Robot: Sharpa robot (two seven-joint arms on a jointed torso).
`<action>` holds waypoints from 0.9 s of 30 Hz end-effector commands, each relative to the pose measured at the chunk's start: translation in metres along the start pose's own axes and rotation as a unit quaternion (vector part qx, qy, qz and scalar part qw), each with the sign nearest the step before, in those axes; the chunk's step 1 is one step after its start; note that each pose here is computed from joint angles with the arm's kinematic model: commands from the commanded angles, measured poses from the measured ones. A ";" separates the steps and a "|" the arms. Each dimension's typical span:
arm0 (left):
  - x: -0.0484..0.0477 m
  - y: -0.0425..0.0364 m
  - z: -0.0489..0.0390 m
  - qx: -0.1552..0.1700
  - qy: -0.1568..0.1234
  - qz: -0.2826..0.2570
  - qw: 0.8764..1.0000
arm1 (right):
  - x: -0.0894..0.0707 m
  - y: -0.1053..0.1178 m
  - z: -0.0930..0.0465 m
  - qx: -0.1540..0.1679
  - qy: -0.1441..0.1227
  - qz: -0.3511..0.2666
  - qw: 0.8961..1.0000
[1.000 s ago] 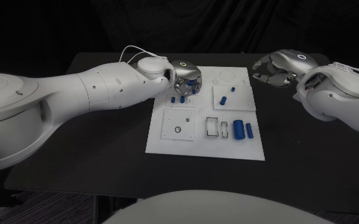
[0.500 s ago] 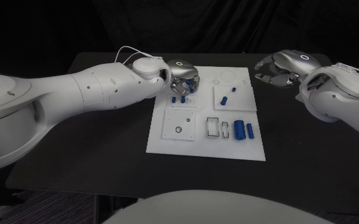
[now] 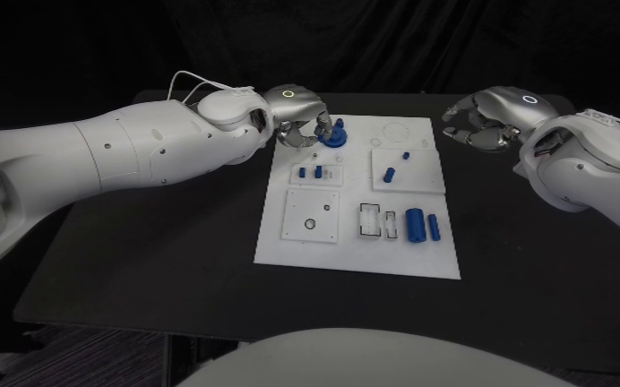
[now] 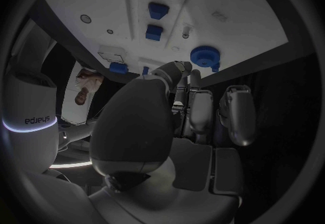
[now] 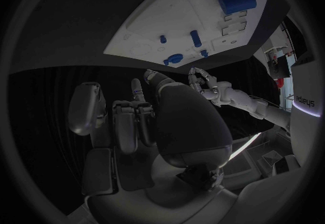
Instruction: Assemble the parts on the task board
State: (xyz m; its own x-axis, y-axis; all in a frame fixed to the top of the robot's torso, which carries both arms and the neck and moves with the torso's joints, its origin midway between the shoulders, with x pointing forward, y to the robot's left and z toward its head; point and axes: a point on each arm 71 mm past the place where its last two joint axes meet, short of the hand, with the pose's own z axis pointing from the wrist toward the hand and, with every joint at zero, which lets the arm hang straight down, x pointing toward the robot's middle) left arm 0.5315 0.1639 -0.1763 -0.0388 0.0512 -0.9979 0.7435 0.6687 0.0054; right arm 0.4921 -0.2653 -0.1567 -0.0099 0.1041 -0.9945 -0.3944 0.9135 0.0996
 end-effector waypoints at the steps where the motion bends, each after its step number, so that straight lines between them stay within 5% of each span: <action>1: -0.0047 0.0019 -0.0038 -0.009 -0.018 0.004 1.000 | 0.000 -0.001 -0.001 0.002 -0.006 0.000 1.000; 9: -0.0027 0.0107 -0.0121 -0.023 -0.013 0.004 1.000 | 0.000 -0.003 -0.003 0.003 -0.006 0.000 1.000; 27: 0.0075 0.0115 -0.0128 -0.027 0.020 -0.005 0.999 | 0.002 -0.003 -0.003 0.004 0.000 0.000 1.000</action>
State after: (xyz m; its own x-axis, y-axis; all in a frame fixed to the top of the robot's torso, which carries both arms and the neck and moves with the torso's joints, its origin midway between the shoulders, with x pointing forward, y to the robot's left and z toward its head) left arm 0.5324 0.1835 -0.1801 -0.0497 0.0583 -0.9971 0.7027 0.7114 0.0066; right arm 0.4908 -0.2686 -0.1590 -0.0145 0.1030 -0.9946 -0.3904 0.9151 0.1005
